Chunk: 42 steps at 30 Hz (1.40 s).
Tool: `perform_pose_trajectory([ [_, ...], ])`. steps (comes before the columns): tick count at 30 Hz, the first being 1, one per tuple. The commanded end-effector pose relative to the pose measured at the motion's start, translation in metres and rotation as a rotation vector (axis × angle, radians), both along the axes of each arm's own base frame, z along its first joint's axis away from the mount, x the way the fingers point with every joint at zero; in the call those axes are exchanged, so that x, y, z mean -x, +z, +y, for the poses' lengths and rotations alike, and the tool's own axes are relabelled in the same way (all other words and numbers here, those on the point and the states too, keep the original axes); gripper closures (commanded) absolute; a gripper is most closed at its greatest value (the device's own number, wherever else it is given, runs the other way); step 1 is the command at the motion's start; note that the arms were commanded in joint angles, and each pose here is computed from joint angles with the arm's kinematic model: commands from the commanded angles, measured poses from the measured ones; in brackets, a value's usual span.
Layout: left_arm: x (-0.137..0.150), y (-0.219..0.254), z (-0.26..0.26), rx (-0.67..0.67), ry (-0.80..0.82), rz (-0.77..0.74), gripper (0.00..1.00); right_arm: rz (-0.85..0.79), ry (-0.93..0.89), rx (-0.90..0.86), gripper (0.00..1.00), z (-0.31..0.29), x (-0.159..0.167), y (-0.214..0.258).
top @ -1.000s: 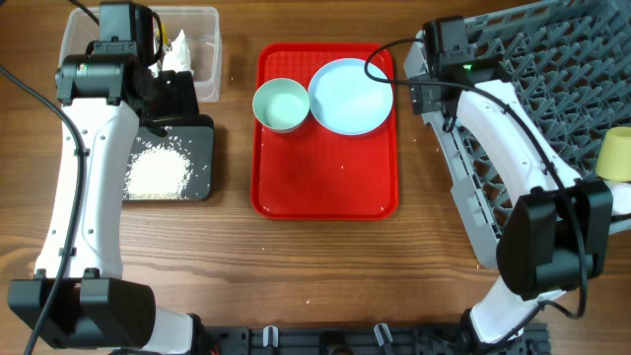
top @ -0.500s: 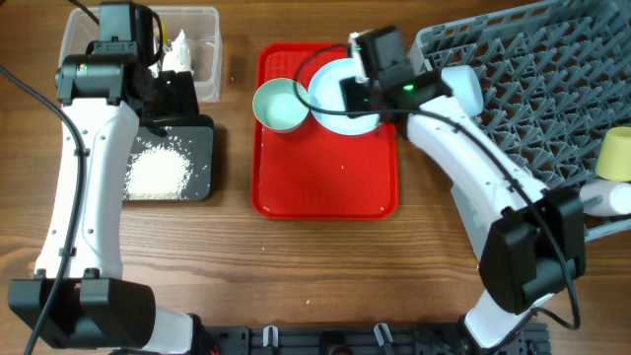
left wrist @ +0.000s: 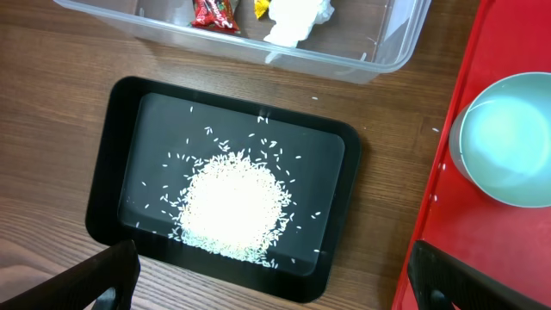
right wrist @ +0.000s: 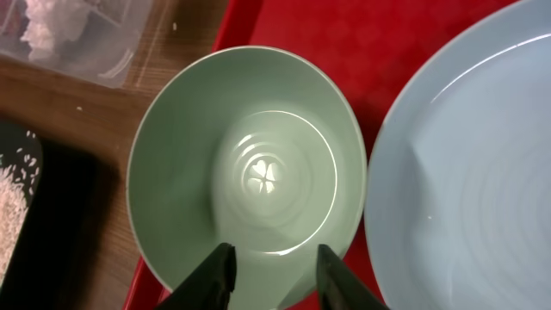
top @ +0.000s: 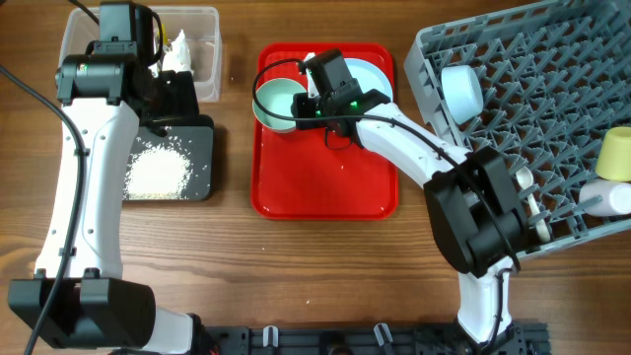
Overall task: Sort waste into correct bins and load items into the dishwasher rack
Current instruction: 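Reach the right gripper to the pale green bowl and grasp its rim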
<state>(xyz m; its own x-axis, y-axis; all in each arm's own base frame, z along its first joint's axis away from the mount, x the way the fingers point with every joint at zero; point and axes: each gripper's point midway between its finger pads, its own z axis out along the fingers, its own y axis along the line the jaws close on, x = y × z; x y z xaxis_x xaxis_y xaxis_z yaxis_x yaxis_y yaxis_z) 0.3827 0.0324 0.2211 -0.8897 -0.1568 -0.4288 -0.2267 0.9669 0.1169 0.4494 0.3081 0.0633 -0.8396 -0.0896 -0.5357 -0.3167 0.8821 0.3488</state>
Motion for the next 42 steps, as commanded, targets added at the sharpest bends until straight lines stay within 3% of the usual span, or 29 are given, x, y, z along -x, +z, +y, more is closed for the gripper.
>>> perform_pose_trajectory([
  [1,0.0,0.0,0.004,-0.005,0.015,-0.001,0.0,0.037,-0.051,-0.01,0.71,-0.001,-0.003,-0.011],
  [8,0.0,0.0,0.004,-0.005,0.015,-0.001,0.0,0.048,-0.123,-0.027,0.44,-0.005,-0.008,-0.01],
  [17,0.0,0.0,0.004,-0.005,0.015,-0.001,0.0,0.025,-0.114,-0.085,0.41,0.007,-0.017,0.021],
  [22,0.0,0.0,0.004,-0.005,0.015,-0.001,0.0,-0.005,-0.131,0.089,0.41,-0.021,-0.016,0.009],
  [31,0.0,0.0,0.004,-0.005,0.015,-0.001,0.0,0.019,-0.104,0.191,0.62,-0.032,-0.011,-0.019],
  [33,0.0,0.0,0.004,-0.005,0.015,-0.001,0.0,0.013,-0.105,0.186,0.75,-0.031,-0.012,-0.018],
  [42,0.0,0.0,0.004,-0.005,0.015,-0.001,0.0,0.04,-0.091,0.182,0.84,-0.028,-0.009,-0.031],
])
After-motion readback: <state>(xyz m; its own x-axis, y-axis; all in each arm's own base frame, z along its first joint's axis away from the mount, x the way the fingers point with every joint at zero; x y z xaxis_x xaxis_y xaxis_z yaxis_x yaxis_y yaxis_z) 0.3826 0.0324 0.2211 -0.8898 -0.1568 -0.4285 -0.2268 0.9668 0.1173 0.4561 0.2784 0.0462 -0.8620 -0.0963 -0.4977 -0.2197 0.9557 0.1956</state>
